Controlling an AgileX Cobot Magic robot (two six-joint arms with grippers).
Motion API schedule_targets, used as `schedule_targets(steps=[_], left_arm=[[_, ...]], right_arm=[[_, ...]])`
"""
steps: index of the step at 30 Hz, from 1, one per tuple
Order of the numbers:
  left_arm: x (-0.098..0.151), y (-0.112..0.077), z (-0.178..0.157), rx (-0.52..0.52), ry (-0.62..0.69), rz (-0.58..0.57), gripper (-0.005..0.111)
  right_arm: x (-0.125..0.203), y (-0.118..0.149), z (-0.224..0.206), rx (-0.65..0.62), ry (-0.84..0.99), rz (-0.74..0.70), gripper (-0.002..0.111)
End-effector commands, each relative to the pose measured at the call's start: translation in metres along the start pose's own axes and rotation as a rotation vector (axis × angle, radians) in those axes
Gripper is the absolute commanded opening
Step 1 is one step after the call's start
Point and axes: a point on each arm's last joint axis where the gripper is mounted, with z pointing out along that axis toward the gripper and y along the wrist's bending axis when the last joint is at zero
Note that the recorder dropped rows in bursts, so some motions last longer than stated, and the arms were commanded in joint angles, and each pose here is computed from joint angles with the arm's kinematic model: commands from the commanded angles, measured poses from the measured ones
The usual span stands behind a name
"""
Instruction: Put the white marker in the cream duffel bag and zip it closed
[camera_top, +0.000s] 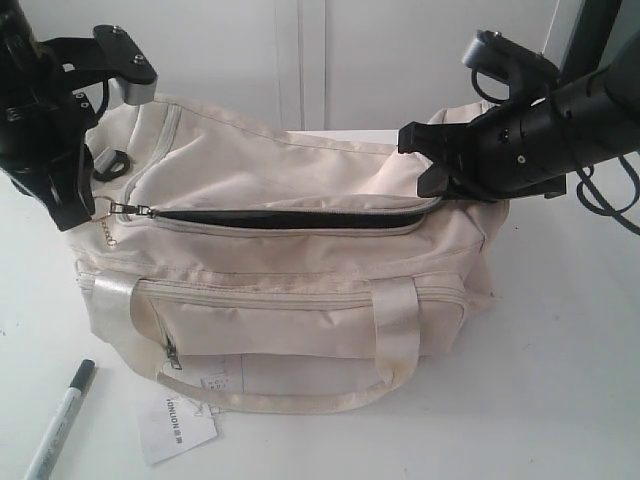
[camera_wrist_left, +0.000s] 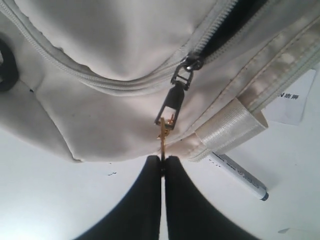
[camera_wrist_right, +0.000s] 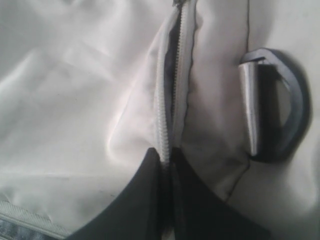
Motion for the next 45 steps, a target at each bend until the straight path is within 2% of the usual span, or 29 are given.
schedule_targets(steps=[1, 6, 16, 19, 24, 26, 29, 31, 32, 33, 34, 36, 38, 40, 45], left_arm=[[0.016, 0.002, -0.004, 0.027, 0.087, -0.034, 0.000], [0.022, 0.010, -0.003, 0.046, 0.079, -0.085, 0.000], [0.021, 0.008, -0.003, 0.096, 0.044, -0.104, 0.000], [0.020, 0.007, -0.003, 0.108, 0.035, -0.107, 0.000], [0.019, 0.006, -0.003, 0.115, 0.030, -0.109, 0.000], [0.018, 0.005, -0.003, 0.129, 0.021, -0.112, 0.000], [0.018, 0.005, -0.003, 0.134, 0.017, -0.114, 0.000], [0.018, 0.005, -0.003, 0.134, 0.017, -0.114, 0.000], [0.018, 0.004, -0.003, 0.135, 0.016, -0.114, 0.000], [0.018, 0.004, -0.003, 0.137, 0.015, -0.115, 0.000], [0.017, 0.004, -0.003, 0.143, 0.011, -0.116, 0.000], [0.017, 0.003, -0.003, 0.148, 0.006, -0.115, 0.000], [0.017, 0.003, -0.003, 0.150, 0.005, -0.115, 0.000], [0.017, 0.003, -0.003, 0.150, 0.005, -0.115, 0.000], [0.017, 0.003, -0.003, 0.150, 0.005, -0.115, 0.000]], right_arm=[[-0.004, 0.001, -0.005, 0.009, -0.027, -0.029, 0.000], [-0.004, 0.001, -0.005, 0.009, -0.027, -0.029, 0.000], [-0.002, 0.002, -0.005, -0.001, 0.001, -0.054, 0.002], [-0.002, 0.003, -0.007, -0.002, -0.006, -0.056, 0.013], [-0.007, 0.007, -0.014, -0.008, -0.034, -0.070, 0.045], [-0.011, 0.014, -0.030, -0.023, -0.080, -0.086, 0.053], [-0.019, 0.029, -0.058, -0.062, -0.137, -0.119, 0.053], [-0.021, 0.037, -0.076, -0.086, -0.181, -0.201, 0.053], [-0.016, 0.045, -0.078, -0.111, -0.162, -0.409, 0.051], [-0.012, 0.048, -0.077, -0.135, -0.129, -0.510, 0.049], [0.000, 0.057, -0.073, -0.218, -0.058, -0.768, 0.046], [0.010, 0.069, -0.066, -0.333, -0.034, -0.995, 0.045], [0.012, 0.084, -0.059, -0.422, -0.103, -1.092, 0.045], [0.013, 0.098, -0.052, -0.484, -0.156, -1.046, 0.045], [0.013, 0.123, -0.015, -0.512, -0.124, -1.090, 0.045]])
